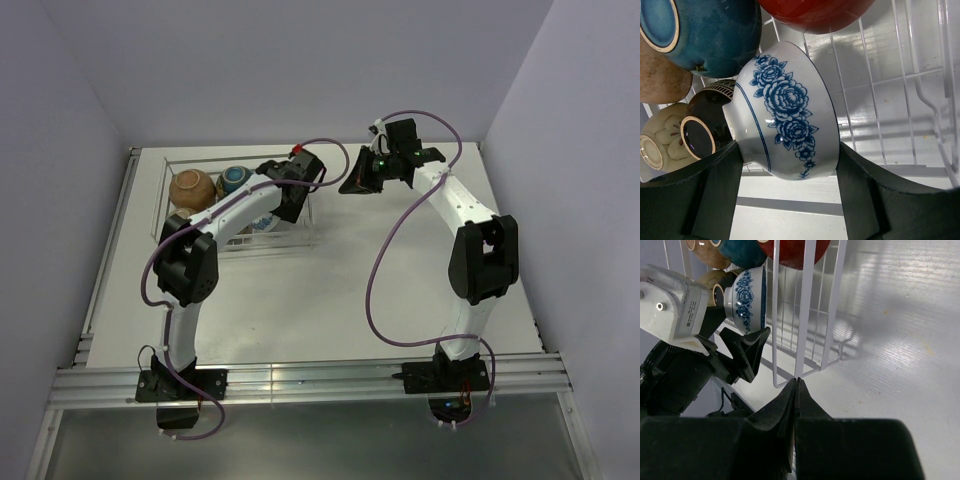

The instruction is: Load the bowls into the dish rack

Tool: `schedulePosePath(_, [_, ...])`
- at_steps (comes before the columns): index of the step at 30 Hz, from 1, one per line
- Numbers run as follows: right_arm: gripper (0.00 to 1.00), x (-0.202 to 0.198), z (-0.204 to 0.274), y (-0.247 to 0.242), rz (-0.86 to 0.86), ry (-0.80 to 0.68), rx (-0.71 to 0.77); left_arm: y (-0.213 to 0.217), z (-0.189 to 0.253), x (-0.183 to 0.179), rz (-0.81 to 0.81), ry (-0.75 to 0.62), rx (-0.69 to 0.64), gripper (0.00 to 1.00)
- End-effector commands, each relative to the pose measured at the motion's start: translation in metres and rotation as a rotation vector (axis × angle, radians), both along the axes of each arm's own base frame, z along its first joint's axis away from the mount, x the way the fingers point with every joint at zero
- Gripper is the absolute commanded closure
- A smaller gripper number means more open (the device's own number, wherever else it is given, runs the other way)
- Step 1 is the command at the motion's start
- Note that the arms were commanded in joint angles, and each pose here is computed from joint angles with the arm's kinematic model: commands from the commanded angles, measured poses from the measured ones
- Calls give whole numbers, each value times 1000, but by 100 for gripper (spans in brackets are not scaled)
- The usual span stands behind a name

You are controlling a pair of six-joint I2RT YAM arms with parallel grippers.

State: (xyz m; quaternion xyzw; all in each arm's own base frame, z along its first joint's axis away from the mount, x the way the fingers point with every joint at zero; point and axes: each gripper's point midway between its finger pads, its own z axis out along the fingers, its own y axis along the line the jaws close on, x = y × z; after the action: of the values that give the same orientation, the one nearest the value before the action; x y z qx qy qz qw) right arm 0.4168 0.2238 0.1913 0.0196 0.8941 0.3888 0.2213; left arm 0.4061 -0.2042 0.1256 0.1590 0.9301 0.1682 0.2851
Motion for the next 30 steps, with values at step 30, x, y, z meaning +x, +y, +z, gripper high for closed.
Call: schedulePosePath(30, [100,-3,20,-5,16,-64,2,-54,-8,-13,-106,117,-250,12])
